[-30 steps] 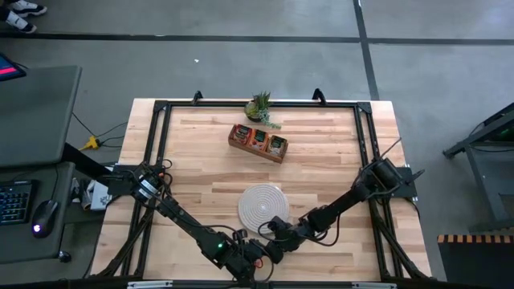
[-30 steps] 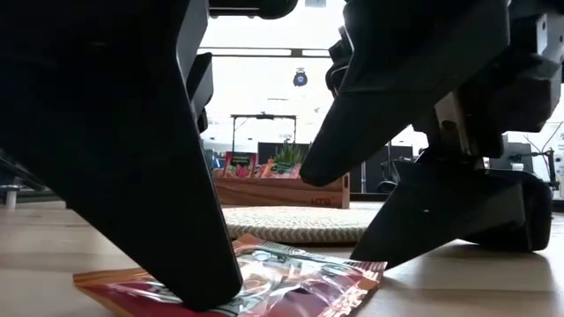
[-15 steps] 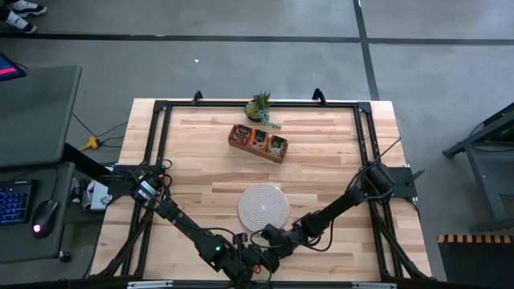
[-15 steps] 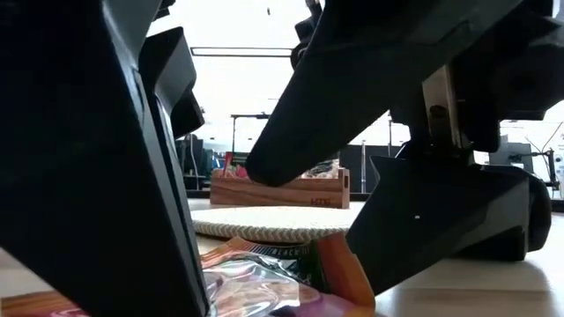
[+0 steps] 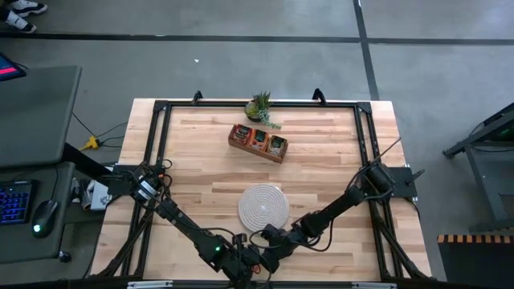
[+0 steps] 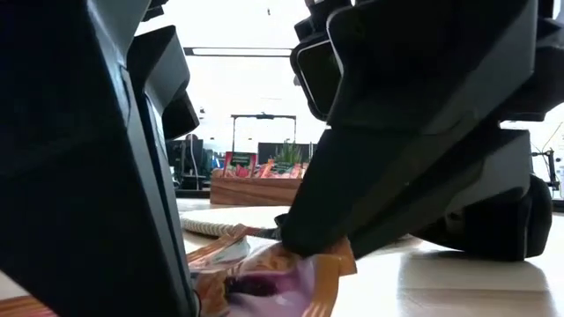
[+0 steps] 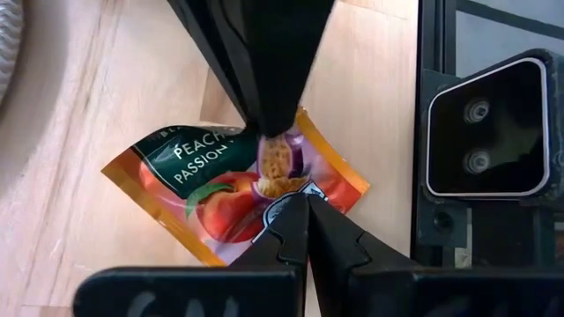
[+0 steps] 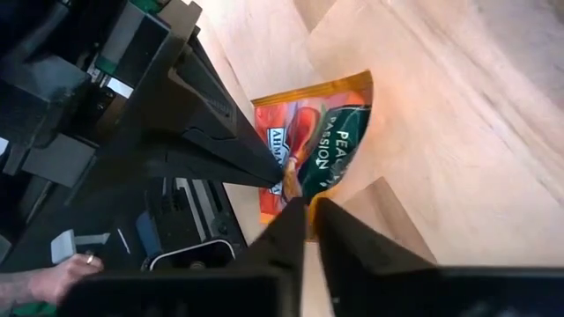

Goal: Pick & Place Tea
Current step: Put the orange tea bag into the middle section of the wooden organizer

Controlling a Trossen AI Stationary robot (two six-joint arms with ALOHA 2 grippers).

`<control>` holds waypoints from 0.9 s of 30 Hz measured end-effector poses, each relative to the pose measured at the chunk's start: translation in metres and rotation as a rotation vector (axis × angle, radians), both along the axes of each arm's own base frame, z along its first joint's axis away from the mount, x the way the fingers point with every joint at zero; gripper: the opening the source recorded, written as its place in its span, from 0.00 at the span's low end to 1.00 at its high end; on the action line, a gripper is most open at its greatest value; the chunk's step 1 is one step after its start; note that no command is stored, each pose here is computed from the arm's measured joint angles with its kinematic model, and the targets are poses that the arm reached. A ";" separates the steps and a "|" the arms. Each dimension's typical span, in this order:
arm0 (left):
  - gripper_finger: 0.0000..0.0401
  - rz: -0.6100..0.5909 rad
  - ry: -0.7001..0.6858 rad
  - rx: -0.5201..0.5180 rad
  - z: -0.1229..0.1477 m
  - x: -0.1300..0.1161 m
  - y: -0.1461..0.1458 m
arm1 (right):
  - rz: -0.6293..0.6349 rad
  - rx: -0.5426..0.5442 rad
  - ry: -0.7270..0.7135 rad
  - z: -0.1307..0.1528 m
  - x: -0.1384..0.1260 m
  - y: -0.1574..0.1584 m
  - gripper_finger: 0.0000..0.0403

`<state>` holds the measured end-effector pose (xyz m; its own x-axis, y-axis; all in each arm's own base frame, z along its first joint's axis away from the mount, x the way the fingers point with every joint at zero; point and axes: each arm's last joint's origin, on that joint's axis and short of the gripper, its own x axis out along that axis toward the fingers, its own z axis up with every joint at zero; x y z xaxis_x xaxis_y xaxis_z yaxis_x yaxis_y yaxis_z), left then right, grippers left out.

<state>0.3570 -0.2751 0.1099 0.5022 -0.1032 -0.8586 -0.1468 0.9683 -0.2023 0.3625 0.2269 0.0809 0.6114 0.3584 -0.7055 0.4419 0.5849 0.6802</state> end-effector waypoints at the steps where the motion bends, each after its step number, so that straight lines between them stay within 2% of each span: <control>1: 0.00 0.000 0.000 0.000 0.000 0.000 0.000 | 0.001 -0.004 0.001 0.000 0.000 0.000 0.04; 8: 0.00 0.000 0.003 -0.004 0.000 0.000 0.000 | -0.008 -0.049 0.001 0.002 -0.001 -0.002 0.00; 16: 0.00 0.017 -0.017 -0.006 0.000 0.004 0.002 | -0.008 -0.211 0.035 0.020 -0.012 -0.010 0.00; 23: 0.00 -0.001 -0.034 0.005 0.001 0.005 0.002 | 0.000 -0.236 0.030 0.026 -0.013 -0.012 0.00; 27: 0.02 -0.044 -0.063 0.016 0.015 0.004 0.003 | 0.000 -0.238 0.030 0.026 -0.014 -0.012 0.00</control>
<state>0.3607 -0.2723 0.1247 0.5505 -0.1131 -0.8271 -0.0915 0.9766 -0.1944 0.3489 0.2151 0.1072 0.5889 0.1800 -0.7879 0.4595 0.7274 0.5096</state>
